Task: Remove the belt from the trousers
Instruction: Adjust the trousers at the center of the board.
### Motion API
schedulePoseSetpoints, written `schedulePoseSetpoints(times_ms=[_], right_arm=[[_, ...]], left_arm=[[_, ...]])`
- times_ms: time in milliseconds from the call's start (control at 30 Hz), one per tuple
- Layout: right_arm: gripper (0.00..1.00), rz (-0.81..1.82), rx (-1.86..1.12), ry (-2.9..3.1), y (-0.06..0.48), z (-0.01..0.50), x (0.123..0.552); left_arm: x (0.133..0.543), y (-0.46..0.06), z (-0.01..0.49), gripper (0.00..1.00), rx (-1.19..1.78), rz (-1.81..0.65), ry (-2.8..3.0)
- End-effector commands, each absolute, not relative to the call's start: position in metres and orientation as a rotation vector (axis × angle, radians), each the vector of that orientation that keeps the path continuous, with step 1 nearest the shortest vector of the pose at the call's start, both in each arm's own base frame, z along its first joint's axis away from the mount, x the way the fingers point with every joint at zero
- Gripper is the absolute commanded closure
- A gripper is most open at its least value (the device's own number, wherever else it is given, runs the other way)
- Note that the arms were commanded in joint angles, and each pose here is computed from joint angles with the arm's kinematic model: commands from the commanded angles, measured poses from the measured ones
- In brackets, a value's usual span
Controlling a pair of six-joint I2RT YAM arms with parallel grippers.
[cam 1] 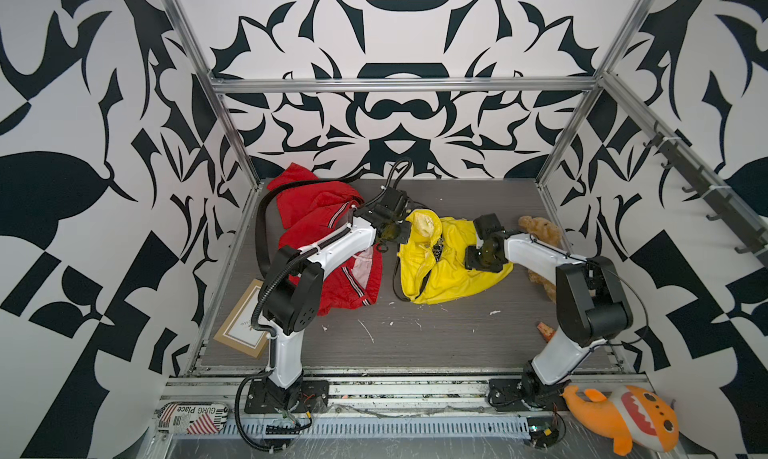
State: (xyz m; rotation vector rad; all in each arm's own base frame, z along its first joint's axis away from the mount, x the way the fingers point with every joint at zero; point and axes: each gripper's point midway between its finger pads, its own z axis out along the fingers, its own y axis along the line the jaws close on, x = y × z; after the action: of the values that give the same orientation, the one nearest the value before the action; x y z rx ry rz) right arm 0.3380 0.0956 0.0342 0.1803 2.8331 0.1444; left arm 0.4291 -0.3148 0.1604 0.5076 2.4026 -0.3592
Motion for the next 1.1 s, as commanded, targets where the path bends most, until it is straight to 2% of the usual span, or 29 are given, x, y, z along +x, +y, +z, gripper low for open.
schedulePoseSetpoints(times_ms=[0, 133, 233, 267, 333, 367, 433, 467, 533, 633, 833, 967, 1067], right_arm=[[0.43, 0.374, 0.235, 2.853, 0.149, 0.029, 0.305], [0.43, 0.446, 0.2, 2.85, 0.189, 0.032, 0.28], [0.43, 0.441, 0.205, 2.827, 0.187, 0.043, 0.271], [0.43, 0.425, 0.204, 2.815, 0.183, 0.049, 0.269], [0.42, 0.406, 0.186, 2.788, 0.176, 0.066, 0.267], [0.42, 0.38, 0.173, 2.768, 0.171, 0.077, 0.267], [0.41, 0.353, 0.15, 2.739, 0.163, 0.094, 0.266], [0.41, 0.351, 0.144, 2.725, 0.16, 0.102, 0.266], [0.41, 0.346, 0.133, 2.699, 0.155, 0.114, 0.267], [0.4, 0.346, 0.123, 2.669, 0.15, 0.128, 0.272], [0.4, 0.354, 0.106, 2.638, 0.146, 0.138, 0.288], [0.39, 0.341, 0.091, 2.632, 0.145, 0.142, 0.295], [0.39, 0.344, 0.096, 2.626, 0.144, 0.144, 0.296]], left_arm=[[0.461, -0.331, 0.202, 1.0, 0.709, -0.286, 2.233], [0.483, -0.355, 0.197, 1.0, 0.807, -0.329, 2.213], [0.493, -0.36, 0.174, 1.0, 0.844, -0.29, 2.261], [0.494, -0.357, 0.168, 0.89, 0.85, -0.268, 2.283], [0.492, -0.348, 0.165, 0.41, 0.833, -0.214, 2.313], [0.49, -0.34, 0.167, 0.23, 0.814, -0.182, 2.317], [0.482, -0.325, 0.181, 0.04, 0.775, -0.141, 2.29], [0.476, -0.318, 0.191, 0.0, 0.757, -0.139, 2.261], [0.459, -0.31, 0.212, 0.01, 0.744, -0.174, 2.206], [0.422, -0.311, 0.218, 0.0, 0.85, -0.294, 2.171], [0.362, -0.33, 0.166, 0.0, 1.18, -0.451, 2.247], [0.349, -0.345, 0.146, 0.0, 1.303, -0.466, 2.244], [0.355, -0.346, 0.13, 0.0, 1.32, -0.439, 2.266]])
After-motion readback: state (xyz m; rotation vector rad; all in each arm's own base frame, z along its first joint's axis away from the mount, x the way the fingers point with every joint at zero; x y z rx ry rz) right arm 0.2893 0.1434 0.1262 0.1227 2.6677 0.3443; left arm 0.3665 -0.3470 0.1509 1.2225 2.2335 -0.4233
